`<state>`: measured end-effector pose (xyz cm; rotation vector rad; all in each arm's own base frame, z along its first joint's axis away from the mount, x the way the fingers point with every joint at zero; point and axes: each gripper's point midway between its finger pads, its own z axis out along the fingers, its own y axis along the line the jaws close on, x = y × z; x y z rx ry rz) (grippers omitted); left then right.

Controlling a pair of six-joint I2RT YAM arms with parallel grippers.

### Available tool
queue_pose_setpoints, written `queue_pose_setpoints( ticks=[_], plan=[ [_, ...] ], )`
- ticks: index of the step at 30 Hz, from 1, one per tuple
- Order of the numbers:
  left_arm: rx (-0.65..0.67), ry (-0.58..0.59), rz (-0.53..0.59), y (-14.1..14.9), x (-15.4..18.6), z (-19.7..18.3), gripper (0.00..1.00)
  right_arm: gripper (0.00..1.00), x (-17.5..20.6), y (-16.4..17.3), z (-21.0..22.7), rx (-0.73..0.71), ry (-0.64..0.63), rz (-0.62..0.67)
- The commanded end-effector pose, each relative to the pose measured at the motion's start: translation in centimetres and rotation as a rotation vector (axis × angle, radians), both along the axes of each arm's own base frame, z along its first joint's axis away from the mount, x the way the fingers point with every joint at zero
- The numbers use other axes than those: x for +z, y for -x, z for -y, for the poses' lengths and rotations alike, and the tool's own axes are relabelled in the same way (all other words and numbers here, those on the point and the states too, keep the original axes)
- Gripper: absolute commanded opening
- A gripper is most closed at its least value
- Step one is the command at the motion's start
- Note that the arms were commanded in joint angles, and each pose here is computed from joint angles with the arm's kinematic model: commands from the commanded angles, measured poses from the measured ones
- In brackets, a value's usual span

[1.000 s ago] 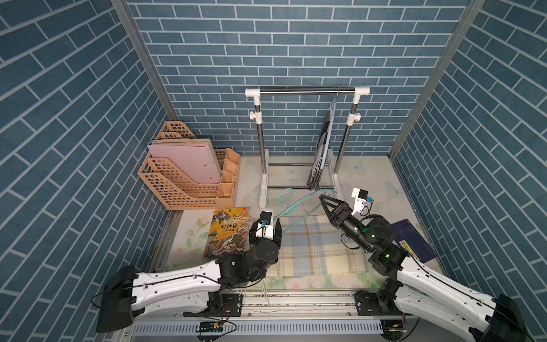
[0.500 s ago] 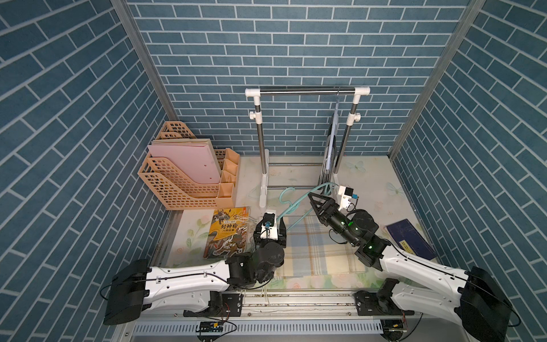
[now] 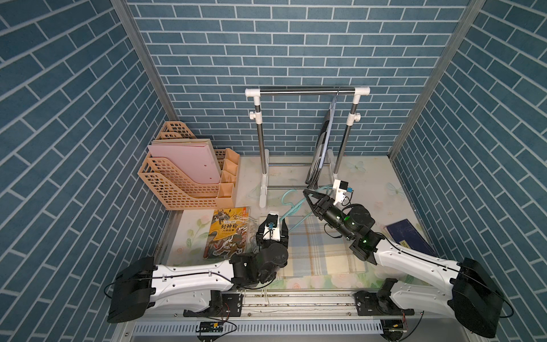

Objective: Hang the scarf on the hanger
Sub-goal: Pick up the hanger from the clothesline.

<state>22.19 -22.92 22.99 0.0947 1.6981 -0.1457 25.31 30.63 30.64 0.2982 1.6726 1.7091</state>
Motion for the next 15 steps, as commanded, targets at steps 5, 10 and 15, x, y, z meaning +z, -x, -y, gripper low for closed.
queue_pose_setpoints(
  ticks=[5, 10, 15],
  plan=[
    [-0.087, 0.012, -0.022, 0.5, 0.9, 1.4, 0.43, 0.00, 0.6, 0.3, -0.1, 0.005, 0.045, 0.024],
    [-0.280, 0.003, -0.094, 2.1, 2.0, 3.2, 0.99, 0.00, -0.2, 0.1, 0.4, 0.021, 0.107, 0.027],
    [-0.479, 0.000, -0.161, 4.4, 4.1, 4.5, 1.00, 0.00, -3.0, -0.6, 1.3, 0.054, 0.187, 0.001]
  ],
)
